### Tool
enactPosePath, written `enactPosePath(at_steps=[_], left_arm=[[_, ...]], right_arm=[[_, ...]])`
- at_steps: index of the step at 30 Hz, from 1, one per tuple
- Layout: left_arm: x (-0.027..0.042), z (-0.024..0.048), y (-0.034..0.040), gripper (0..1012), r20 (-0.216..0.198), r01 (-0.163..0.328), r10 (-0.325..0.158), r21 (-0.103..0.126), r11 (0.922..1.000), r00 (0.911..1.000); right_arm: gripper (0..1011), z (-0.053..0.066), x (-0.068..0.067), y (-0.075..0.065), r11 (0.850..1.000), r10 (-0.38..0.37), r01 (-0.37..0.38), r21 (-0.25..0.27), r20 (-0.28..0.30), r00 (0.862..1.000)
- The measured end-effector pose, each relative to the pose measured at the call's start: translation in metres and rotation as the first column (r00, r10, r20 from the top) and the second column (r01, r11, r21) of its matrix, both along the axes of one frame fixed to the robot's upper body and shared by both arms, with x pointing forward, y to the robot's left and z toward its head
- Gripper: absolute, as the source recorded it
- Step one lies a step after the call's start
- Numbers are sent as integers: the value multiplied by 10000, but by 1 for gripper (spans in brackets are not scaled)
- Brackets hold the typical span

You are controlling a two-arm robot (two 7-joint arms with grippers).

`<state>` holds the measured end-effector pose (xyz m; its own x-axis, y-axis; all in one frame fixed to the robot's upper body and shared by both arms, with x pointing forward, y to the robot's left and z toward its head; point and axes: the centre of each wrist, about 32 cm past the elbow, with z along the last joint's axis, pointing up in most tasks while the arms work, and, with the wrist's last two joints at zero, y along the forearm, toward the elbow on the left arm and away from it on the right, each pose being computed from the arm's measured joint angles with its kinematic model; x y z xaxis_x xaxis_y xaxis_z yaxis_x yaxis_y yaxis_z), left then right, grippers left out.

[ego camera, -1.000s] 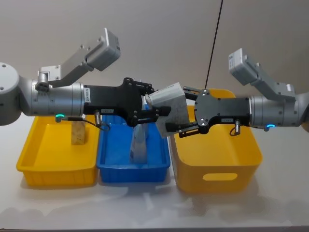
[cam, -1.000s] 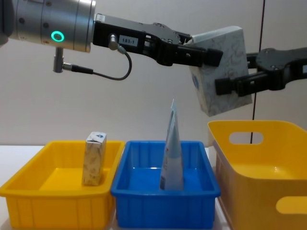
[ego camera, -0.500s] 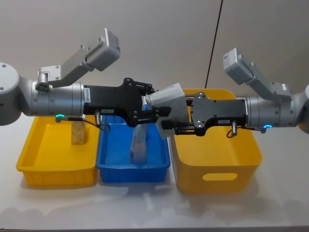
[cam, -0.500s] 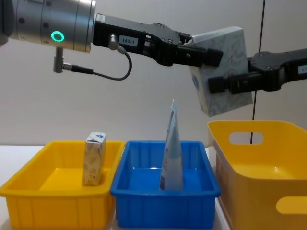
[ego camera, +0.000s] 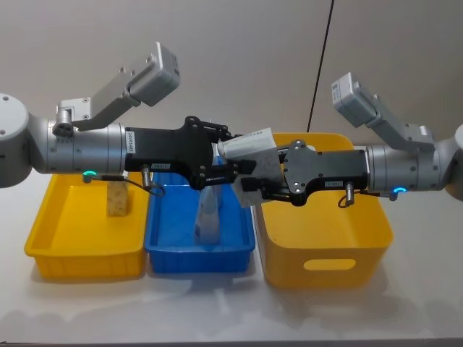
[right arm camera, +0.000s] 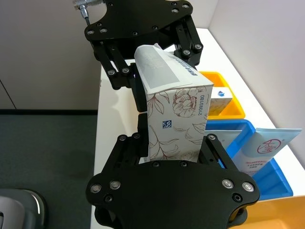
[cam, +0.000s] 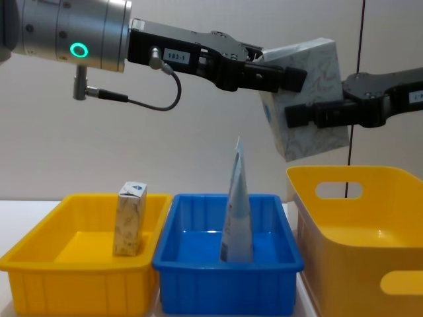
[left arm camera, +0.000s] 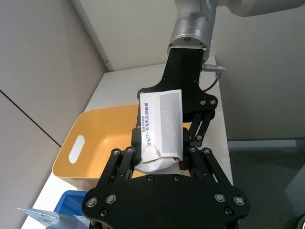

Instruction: Bimanual collaborative sorting of washing and personal care products

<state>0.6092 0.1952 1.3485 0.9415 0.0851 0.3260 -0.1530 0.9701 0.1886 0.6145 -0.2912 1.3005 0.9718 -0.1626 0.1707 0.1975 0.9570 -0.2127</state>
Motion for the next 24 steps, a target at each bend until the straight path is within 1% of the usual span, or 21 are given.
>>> enactPosePath(at_steps=[14, 16, 18, 20, 21, 23, 24], left_arm=[[0, 0, -1, 407, 2, -4, 4, -3, 10000, 10000], [0, 0, -3, 434, 2, -5, 5, -7, 10000, 10000], [-1, 0, -8, 485, 2, 3, -3, -14, 10000, 10000], [0, 0, -8, 538, 2, 2, -2, -14, 10000, 10000], [0, 0, -8, 598, 2, 3, -3, -14, 10000, 10000], [-1, 0, -7, 630, 3, 2, -2, -13, 10000, 10000], [0, 0, -7, 672, 3, 1, -1, -12, 10000, 10000]], right_arm=[[361, 2, 1, 5, 10000, 6, -6, -2, -47, 10000], [361, 1, 2, 11, 10000, 16, -16, 7, -52, 10000], [361, 2, 2, 12, 10000, 20, -20, 9, -52, 10000], [359, 2, 2, 13, 10000, 23, -23, 13, -54, 10000], [355, 2, 2, 13, 10000, 24, -24, 15, -54, 10000], [353, 1, 2, 13, 10000, 27, -27, 22, -50, 10000], [353, 1, 2, 16, 10000, 35, -35, 39, -42, 10000]])
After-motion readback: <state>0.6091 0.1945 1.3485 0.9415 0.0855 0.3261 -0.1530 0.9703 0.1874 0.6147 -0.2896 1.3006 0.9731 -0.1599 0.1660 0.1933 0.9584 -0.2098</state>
